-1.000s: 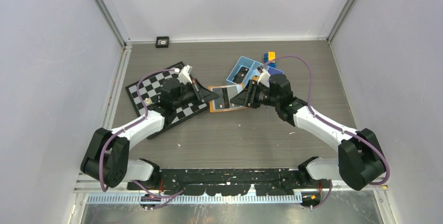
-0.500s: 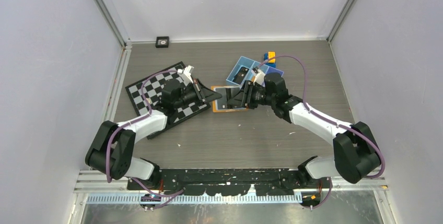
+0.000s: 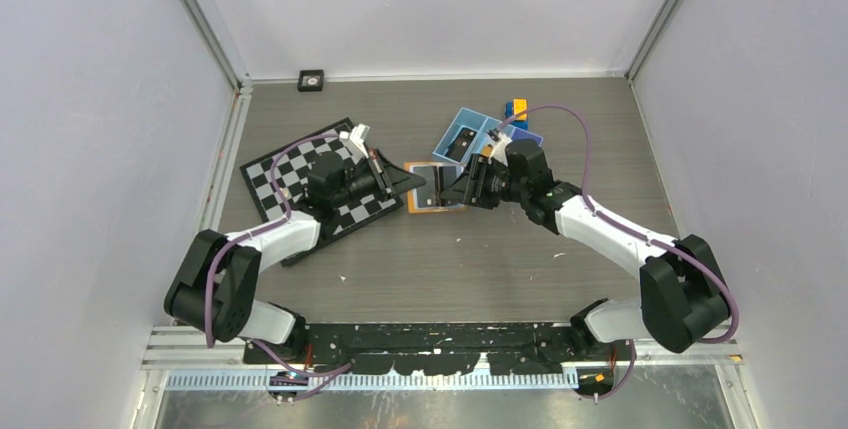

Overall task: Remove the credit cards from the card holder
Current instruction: Remove the credit card from the card holder.

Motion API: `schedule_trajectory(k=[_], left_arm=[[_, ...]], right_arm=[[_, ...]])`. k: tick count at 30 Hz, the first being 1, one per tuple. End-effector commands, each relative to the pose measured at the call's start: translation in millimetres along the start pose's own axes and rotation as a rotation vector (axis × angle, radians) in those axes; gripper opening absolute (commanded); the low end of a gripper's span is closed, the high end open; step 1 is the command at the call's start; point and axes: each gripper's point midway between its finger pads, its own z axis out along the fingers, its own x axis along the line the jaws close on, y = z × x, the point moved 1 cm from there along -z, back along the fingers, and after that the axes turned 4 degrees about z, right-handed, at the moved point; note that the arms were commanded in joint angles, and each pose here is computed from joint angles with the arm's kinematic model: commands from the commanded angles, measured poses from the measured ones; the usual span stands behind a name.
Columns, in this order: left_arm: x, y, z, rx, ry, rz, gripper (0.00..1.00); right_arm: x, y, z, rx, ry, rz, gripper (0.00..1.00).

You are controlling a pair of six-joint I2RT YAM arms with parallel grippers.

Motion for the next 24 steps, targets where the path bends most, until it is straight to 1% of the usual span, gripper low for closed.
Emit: schedule_trajectory(k=[1, 4, 11, 13, 14, 16, 18, 21, 24], left_arm=[[-33, 4, -1, 0.009, -0.142, 0.04, 0.0], [-33, 4, 0, 0.013, -0.15, 0.033, 0.0], [-33, 3, 3, 0.027, -0.174, 0.005, 0.0], [-35, 3, 3, 0.029, -0.189, 0.0, 0.0], [-35, 3, 4, 0.03, -0.194, -0.002, 0.0], [-35, 3, 4, 0.029, -0.197, -0.001, 0.0], [-34, 2, 4, 0.029, -0.191, 0.0, 0.0], [-32, 2, 3, 0.025, -0.175, 0.01, 0.0], [-33, 3, 2, 0.023, -0.174, 0.013, 0.0]], right_arm=[[12, 19, -8, -0.079, -0.01, -0.068, 0.53], [7, 12, -7, -0.054, -0.041, -0.07, 0.56], [12, 7, -5, -0.051, -0.058, -0.115, 0.58], [14, 7, -5, -0.048, -0.045, -0.113, 0.54], [16, 7, -4, -0.049, -0.038, -0.111, 0.5], [18, 7, -5, -0.052, -0.029, -0.107, 0.39], [23, 8, -6, -0.058, -0.006, -0.108, 0.37], [38, 8, -11, -0.073, 0.083, -0.11, 0.39], [45, 6, -14, -0.069, 0.125, -0.111, 0.46]])
